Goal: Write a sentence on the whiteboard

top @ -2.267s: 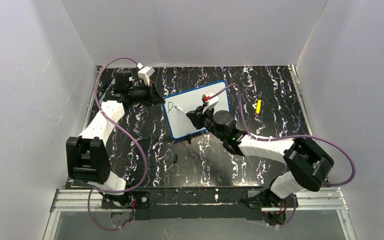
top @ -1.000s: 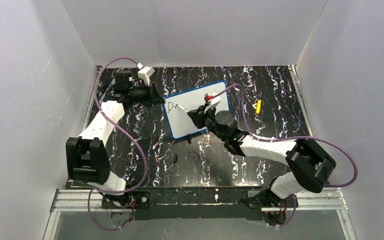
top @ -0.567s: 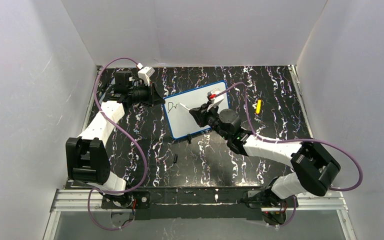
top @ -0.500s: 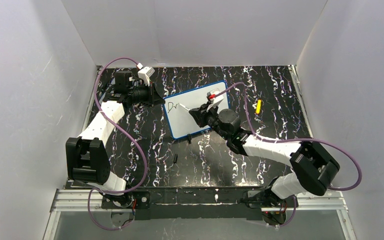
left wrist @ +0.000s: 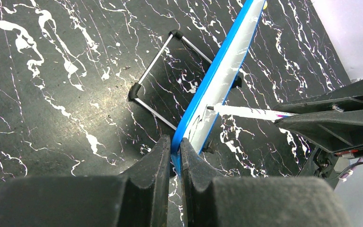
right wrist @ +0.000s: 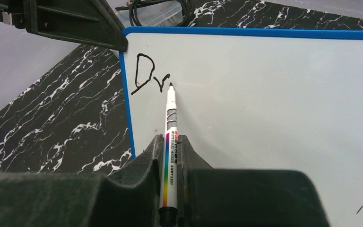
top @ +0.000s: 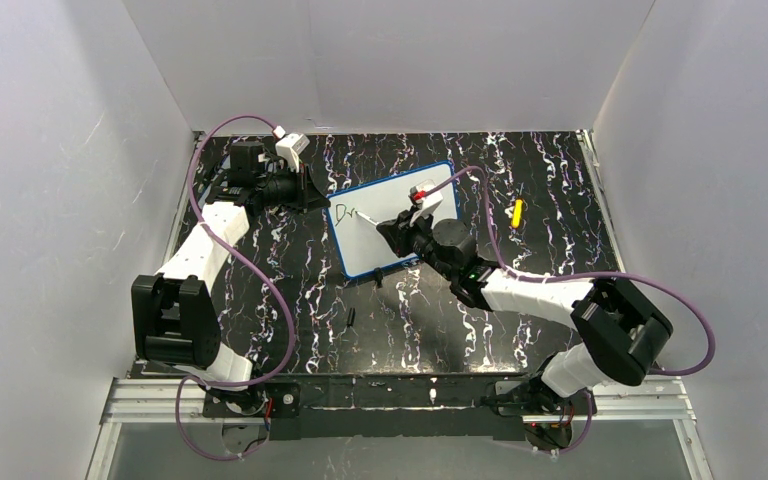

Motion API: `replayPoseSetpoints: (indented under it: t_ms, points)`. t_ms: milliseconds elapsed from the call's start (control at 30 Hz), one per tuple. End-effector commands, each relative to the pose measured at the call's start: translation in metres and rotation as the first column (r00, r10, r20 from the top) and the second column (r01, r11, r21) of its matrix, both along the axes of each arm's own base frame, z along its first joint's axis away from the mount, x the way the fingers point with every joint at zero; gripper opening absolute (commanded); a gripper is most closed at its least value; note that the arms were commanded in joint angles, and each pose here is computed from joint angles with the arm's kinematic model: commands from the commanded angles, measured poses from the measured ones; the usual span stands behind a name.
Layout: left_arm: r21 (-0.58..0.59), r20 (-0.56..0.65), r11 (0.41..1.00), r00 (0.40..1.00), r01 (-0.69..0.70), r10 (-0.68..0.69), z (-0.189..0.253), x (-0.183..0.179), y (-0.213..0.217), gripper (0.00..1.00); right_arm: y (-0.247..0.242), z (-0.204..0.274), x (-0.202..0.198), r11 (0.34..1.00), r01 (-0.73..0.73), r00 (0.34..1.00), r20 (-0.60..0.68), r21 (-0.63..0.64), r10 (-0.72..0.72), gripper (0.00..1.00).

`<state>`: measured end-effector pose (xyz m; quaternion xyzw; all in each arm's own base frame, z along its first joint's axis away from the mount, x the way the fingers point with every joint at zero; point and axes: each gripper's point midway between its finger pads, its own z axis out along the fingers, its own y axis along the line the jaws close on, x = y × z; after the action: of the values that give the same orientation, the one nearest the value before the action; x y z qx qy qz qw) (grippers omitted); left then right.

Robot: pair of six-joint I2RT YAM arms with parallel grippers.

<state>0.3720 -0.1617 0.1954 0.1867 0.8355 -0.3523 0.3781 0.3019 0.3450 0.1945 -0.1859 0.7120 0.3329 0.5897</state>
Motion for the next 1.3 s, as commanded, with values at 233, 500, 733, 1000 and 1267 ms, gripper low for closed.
replayPoseSetpoints:
  t_ms: [233, 500, 733, 1000, 1267]
  points:
    - [-0.014, 0.027, 1.000, 0.999, 0.020, -0.020, 0.014, -0.011, -0.003, 0.00, -0.021, 0.010, 0.009, 0.995, 0.098, 0.995, 0.031, 0.028, -0.099, 0.01]
    - [-0.015, 0.027, 1.000, 0.999, 0.022, -0.022, 0.014, -0.011, -0.003, 0.00, -0.017, 0.027, 0.015, 0.993, 0.098, 0.993, 0.067, 0.059, -0.101, 0.01]
    - [-0.016, 0.025, 1.000, 0.999, 0.021, -0.021, 0.014, -0.011, -0.003, 0.00, -0.014, 0.033, 0.015, 0.994, 0.081, 0.993, 0.085, 0.073, -0.087, 0.01]
    - [-0.019, 0.026, 1.000, 0.999, 0.024, -0.024, 0.014, -0.011, -0.004, 0.00, -0.008, 0.035, 0.014, 0.995, 0.056, 0.993, 0.095, 0.083, -0.064, 0.01]
    - [-0.019, 0.027, 1.000, 0.999, 0.024, -0.024, 0.015, -0.010, -0.004, 0.00, 0.002, 0.026, 0.014, 0.998, 0.015, 0.996, 0.082, 0.061, -0.020, 0.01]
